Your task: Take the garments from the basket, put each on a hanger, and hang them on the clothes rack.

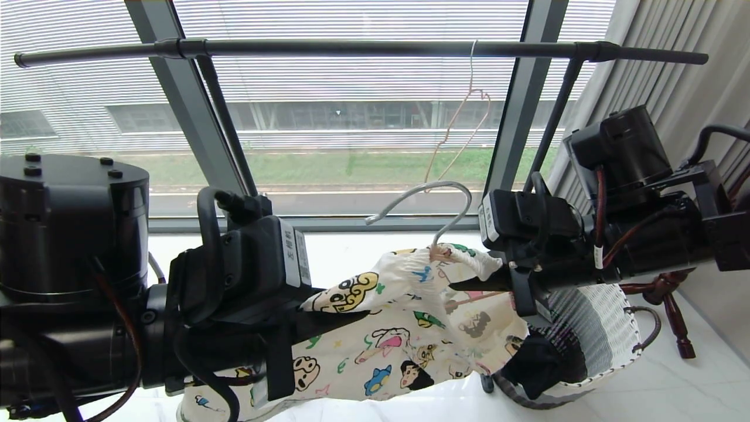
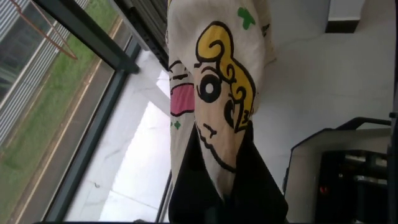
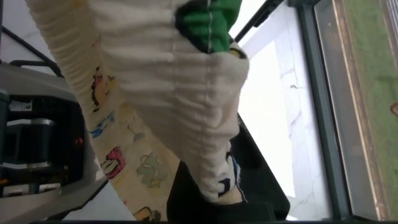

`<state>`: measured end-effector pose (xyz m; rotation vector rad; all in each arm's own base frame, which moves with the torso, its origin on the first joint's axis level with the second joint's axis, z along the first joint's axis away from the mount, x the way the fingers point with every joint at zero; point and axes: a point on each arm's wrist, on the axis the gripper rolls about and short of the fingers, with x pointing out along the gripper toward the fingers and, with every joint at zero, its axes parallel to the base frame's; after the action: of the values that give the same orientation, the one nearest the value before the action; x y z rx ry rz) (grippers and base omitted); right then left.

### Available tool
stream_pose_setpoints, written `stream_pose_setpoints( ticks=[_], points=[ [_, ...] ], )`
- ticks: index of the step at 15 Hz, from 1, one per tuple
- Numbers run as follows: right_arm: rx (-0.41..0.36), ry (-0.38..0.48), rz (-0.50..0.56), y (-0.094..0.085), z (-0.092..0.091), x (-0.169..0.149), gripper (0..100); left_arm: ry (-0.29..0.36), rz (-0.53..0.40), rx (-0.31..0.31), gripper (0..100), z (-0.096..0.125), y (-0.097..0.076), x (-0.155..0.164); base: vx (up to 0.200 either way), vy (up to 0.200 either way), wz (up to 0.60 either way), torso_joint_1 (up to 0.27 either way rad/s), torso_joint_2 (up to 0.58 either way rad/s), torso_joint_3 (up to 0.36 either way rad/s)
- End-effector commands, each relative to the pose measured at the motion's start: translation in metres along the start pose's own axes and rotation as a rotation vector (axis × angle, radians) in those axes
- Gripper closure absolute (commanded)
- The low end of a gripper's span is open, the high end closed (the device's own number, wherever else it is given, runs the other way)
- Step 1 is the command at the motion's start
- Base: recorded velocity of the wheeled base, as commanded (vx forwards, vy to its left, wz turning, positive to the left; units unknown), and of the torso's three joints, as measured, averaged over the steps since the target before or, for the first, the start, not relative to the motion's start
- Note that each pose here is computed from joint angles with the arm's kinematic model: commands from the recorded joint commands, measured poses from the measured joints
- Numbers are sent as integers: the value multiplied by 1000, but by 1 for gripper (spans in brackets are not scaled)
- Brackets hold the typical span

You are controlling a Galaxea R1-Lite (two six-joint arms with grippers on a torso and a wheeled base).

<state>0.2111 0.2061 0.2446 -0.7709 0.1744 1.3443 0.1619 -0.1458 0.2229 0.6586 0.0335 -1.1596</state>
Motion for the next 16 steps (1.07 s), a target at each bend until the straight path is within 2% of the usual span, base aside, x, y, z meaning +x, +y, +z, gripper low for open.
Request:
stream_pose_setpoints(
  ticks=[1, 4, 7, 9, 10, 11, 12, 13, 14, 16],
  points=[
    [-1, -1, -2, 0, 0, 0, 100, 7, -4, -4, 0, -2, -2, 0, 0, 0, 0, 0, 0, 0],
    [2, -4, -11, -1, 0, -3, 100, 15, 22, -16, 0, -4, 2, -4, 0, 0, 0, 0, 0, 0],
    [43, 26, -92, -15, -13, -21, 100, 52, 155, -56, 0, -17, 23, -19, 0, 0, 0, 0, 0, 0],
    [124, 56, -161, -28, -28, -35, 100, 69, 259, -144, 0, -24, 35, -38, 0, 0, 0, 0, 0, 0],
    [231, 43, -172, -30, -27, -36, 100, 63, 308, -221, 0, -25, 39, -47, 0, 0, 0, 0, 0, 0],
    [356, 10, -189, -30, -18, -35, 100, 35, 343, -315, 0, -22, 40, -56, 0, 0, 0, 0, 0, 0],
    [449, -19, -234, -28, -2, -28, 100, -13, 365, -409, 0, -15, 41, -63, 0, 0, 0, 0, 0, 0],
    [527, -49, -300, -26, 13, -15, 100, -54, 379, -475, 0, -8, 42, -68, 0, 0, 0, 0, 0, 0],
    [583, -92, -354, -24, 26, 1, 100, -78, 370, -503, 0, -3, 42, -69, 0, 0, 0, 0, 0, 0],
    [604, -127, -392, -22, 42, 27, 100, -114, 307, -484, 0, 9, 37, -62, 0, 0, 0, 0, 0, 0]
  ],
)
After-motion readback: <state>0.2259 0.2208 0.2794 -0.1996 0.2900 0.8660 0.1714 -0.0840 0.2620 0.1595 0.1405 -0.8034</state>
